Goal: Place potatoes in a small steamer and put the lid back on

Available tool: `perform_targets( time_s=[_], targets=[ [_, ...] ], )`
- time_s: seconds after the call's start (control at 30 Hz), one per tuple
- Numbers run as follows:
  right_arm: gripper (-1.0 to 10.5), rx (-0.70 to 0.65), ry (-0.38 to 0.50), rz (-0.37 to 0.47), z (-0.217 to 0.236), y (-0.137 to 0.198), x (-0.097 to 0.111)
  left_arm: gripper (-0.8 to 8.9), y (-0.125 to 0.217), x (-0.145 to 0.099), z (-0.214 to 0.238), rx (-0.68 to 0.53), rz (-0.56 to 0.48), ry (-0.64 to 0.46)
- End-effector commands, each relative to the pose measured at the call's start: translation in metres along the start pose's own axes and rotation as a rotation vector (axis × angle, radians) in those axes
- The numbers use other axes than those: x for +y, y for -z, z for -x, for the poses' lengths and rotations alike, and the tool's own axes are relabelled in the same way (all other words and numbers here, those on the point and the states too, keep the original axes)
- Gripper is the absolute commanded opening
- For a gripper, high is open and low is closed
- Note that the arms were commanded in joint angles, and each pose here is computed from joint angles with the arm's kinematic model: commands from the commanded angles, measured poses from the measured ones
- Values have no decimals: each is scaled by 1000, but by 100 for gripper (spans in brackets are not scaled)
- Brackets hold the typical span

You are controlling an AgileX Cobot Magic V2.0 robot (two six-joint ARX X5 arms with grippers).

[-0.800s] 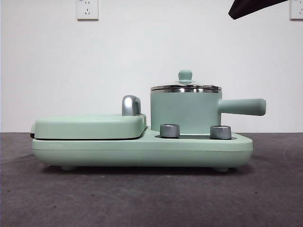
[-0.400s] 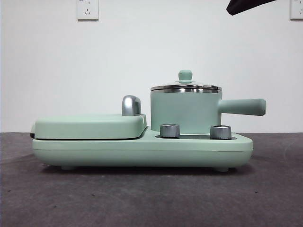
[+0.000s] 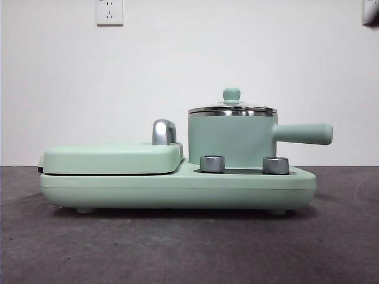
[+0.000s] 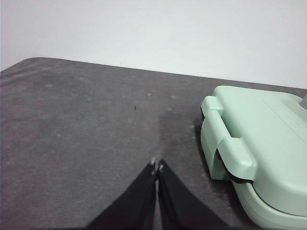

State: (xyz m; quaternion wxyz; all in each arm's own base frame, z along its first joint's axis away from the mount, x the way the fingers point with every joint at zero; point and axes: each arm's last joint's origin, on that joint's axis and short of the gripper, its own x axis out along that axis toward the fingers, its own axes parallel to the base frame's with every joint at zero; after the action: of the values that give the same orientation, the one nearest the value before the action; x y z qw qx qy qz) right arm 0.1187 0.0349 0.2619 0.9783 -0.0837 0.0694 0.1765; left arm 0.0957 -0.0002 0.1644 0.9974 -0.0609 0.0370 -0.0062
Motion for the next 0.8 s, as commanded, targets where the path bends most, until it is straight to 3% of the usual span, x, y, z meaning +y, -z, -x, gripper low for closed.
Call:
perform_targets(
  time_s=[0.03, 0.3, 0.8],
  targets=[
    [21, -66, 67, 9, 8, 40, 1, 6, 5, 1, -2, 7, 4, -5],
    [21, -116, 191, -53, 13, 103, 0, 6, 5, 1, -2, 7, 4, -4],
    [21, -113, 225, -86, 13, 103, -4, 6, 5, 1, -2, 3, 4, -4]
  ],
)
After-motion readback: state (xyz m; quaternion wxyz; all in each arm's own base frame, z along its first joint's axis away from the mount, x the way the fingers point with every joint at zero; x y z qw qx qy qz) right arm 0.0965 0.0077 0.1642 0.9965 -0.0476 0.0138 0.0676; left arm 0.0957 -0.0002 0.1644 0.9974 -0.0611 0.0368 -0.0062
